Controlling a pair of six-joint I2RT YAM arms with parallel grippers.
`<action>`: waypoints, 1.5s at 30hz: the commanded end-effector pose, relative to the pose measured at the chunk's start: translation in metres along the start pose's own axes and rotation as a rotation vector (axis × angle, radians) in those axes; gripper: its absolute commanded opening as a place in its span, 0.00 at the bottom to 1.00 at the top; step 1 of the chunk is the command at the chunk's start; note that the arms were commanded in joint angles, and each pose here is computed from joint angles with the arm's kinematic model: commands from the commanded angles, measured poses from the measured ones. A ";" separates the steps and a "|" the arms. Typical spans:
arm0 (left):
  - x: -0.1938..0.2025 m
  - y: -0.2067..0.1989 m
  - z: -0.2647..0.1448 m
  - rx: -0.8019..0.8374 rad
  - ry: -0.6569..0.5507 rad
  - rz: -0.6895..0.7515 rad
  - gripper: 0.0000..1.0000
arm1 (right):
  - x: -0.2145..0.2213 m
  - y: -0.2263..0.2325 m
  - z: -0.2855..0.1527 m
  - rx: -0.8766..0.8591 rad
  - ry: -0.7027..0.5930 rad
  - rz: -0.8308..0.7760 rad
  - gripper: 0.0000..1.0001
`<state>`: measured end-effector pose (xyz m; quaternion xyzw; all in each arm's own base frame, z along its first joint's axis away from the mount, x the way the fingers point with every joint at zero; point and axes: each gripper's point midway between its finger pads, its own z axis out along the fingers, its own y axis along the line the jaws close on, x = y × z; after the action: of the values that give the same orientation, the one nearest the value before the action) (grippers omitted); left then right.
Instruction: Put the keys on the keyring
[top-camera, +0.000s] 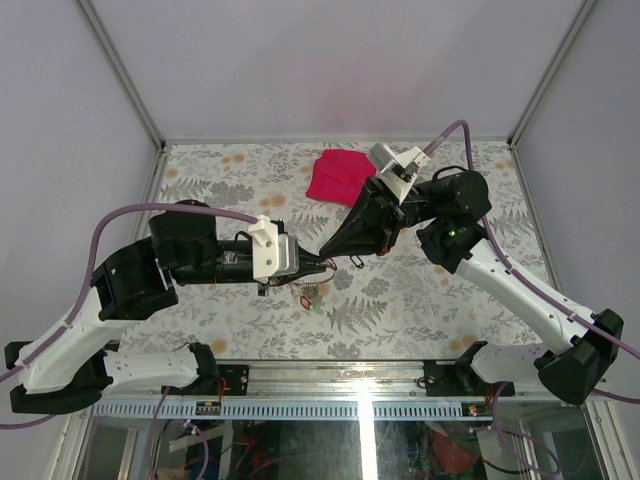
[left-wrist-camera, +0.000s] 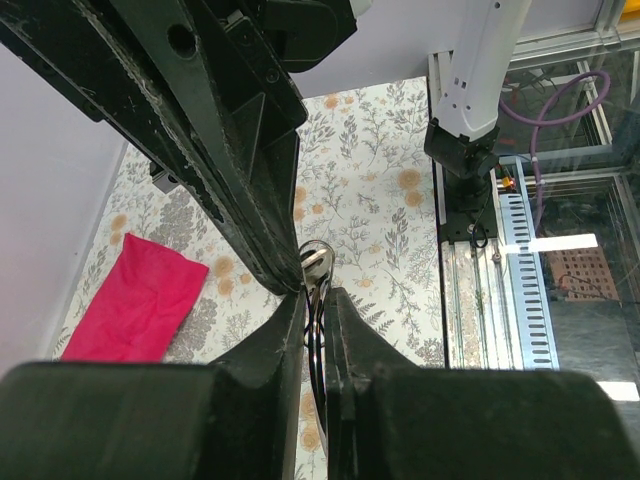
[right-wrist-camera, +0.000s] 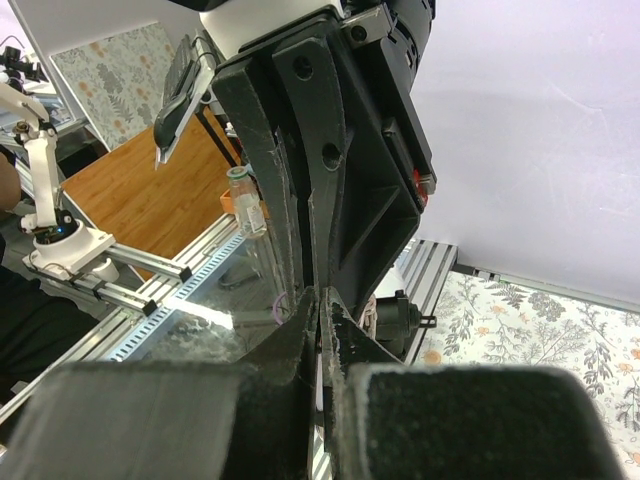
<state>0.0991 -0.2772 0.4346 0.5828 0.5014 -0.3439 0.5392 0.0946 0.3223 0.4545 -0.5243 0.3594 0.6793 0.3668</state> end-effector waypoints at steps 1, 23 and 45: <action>-0.069 0.041 -0.021 -0.214 -0.250 0.089 0.00 | 0.014 0.028 0.003 -0.105 0.065 0.023 0.00; -0.068 0.051 -0.025 -0.280 -0.255 0.067 0.00 | 0.008 0.045 0.002 -0.155 0.075 0.033 0.00; -0.058 0.054 -0.024 -0.298 -0.215 0.055 0.00 | -0.012 0.061 0.001 -0.140 0.066 -0.017 0.00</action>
<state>0.0990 -0.2762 0.4410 0.5609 0.5006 -0.3520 0.5576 0.0897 0.3193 0.4631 -0.5048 0.3654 0.6932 0.3621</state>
